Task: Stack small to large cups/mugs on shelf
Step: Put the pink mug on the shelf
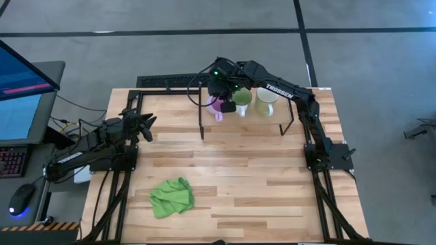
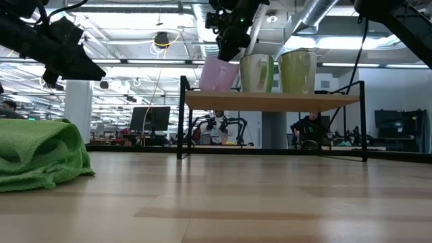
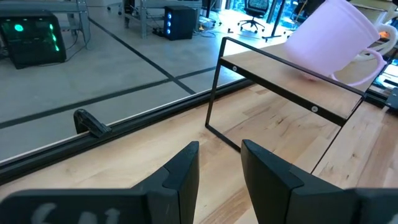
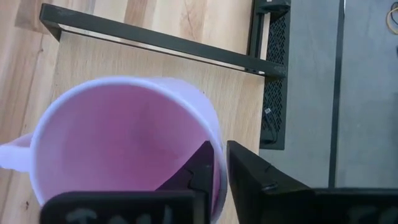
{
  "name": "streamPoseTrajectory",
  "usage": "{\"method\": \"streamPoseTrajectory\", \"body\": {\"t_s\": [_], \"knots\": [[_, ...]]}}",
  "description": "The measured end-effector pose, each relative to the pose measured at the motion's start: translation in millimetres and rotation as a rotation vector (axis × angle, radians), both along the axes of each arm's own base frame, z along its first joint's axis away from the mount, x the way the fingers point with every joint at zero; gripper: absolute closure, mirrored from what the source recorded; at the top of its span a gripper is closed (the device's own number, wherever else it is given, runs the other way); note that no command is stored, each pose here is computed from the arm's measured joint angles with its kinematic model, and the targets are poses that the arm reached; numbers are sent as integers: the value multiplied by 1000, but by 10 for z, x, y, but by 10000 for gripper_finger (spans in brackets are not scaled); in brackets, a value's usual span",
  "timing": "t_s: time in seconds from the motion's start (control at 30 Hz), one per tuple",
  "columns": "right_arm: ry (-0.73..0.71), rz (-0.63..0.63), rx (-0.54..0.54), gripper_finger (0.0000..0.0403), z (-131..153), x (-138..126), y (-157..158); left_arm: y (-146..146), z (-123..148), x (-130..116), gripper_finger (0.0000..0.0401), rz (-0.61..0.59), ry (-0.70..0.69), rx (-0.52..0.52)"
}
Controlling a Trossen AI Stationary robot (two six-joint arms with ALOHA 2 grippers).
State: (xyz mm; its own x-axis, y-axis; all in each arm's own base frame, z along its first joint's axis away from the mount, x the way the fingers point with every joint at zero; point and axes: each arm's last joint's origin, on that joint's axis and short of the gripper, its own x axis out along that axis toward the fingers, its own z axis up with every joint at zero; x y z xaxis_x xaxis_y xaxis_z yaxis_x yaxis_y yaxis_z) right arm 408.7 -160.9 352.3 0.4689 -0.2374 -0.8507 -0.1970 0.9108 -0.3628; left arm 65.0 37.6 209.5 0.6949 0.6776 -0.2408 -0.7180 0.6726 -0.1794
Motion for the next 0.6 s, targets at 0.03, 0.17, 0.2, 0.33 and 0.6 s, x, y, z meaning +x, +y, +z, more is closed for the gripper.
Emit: {"method": "streamPoseTrajectory", "body": {"t_s": [0.03, 0.17, 0.2, 0.33, 0.6], "knots": [[0, 0, 0, 330, 0, 0, 0, 0, 0, 0, 291, 0, 0, 0], [-1, 0, -1, 311, 1, 1, 0, 0, 0, 0, 291, 0, 0, 0], [-1, 0, -1, 307, 1, 1, 0, 0, 0, 0, 291, 0, 0, 0], [-2, 0, -1, 300, 1, 1, -1, 0, 0, 0, 291, 0, 0, 0], [-35, 7, -22, 300, 22, 31, -13, 0, 0, 0, 291, 0, 0, 0]]}}
